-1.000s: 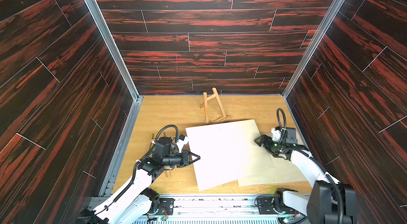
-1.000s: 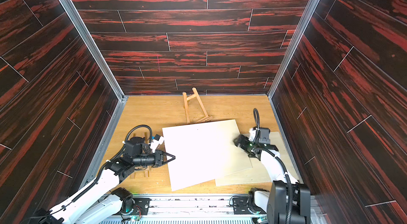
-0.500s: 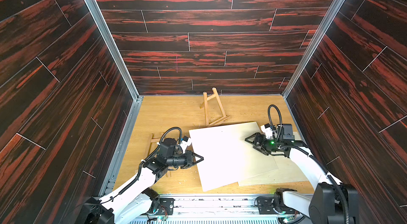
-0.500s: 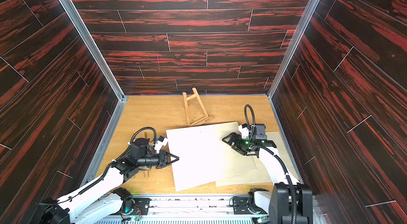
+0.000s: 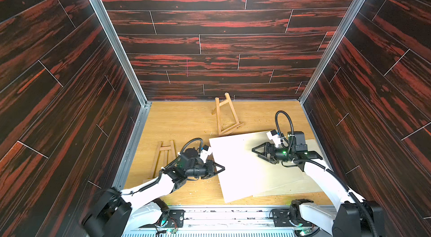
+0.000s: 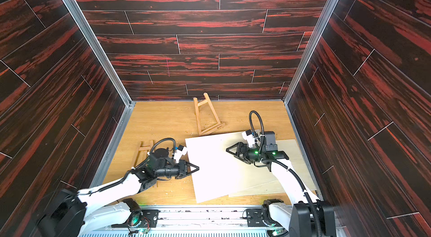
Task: Disassemble the easel
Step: Place the drawing board on the drawing board.
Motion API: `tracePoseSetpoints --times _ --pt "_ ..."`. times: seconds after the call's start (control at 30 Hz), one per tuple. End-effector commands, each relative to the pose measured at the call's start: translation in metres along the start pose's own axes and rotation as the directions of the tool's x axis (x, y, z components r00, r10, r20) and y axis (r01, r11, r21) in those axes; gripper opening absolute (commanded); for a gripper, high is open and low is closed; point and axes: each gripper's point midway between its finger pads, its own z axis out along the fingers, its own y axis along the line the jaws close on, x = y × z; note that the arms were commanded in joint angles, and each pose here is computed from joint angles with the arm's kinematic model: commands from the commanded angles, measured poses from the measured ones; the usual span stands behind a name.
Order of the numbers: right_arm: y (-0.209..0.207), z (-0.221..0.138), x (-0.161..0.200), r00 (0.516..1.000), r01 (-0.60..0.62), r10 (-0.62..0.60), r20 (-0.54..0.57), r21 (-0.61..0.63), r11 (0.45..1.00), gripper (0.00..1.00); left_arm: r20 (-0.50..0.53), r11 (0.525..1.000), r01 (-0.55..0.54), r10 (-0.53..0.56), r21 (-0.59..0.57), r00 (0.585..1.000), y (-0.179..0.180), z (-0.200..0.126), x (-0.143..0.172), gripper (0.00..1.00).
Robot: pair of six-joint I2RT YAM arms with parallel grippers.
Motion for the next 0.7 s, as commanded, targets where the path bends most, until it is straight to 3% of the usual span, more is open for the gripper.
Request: tracePoseSetpoints --times 0.0,0.27,0.67 --pt "0.014 -0.001 0.004 1.000 0.022 -0.023 -0.011 -0.074 0.997 0.93 0.049 0.993 -0.042 0.048 -0.111 0.998 0.022 0.018 -0.005 0.00" --pt "0.018 -0.002 0.004 0.999 0.030 -0.033 -0.030 -0.098 0.995 0.93 0.030 0.993 -0.057 0.060 -0.107 0.998 0.019 0.060 -0.005 0.00" --pt "0.016 -0.024 -0.012 0.999 0.025 -0.021 0.030 -0.127 0.992 0.93 -0.030 0.995 -0.058 0.056 -0.085 0.998 0.016 0.118 -0.003 0.00"
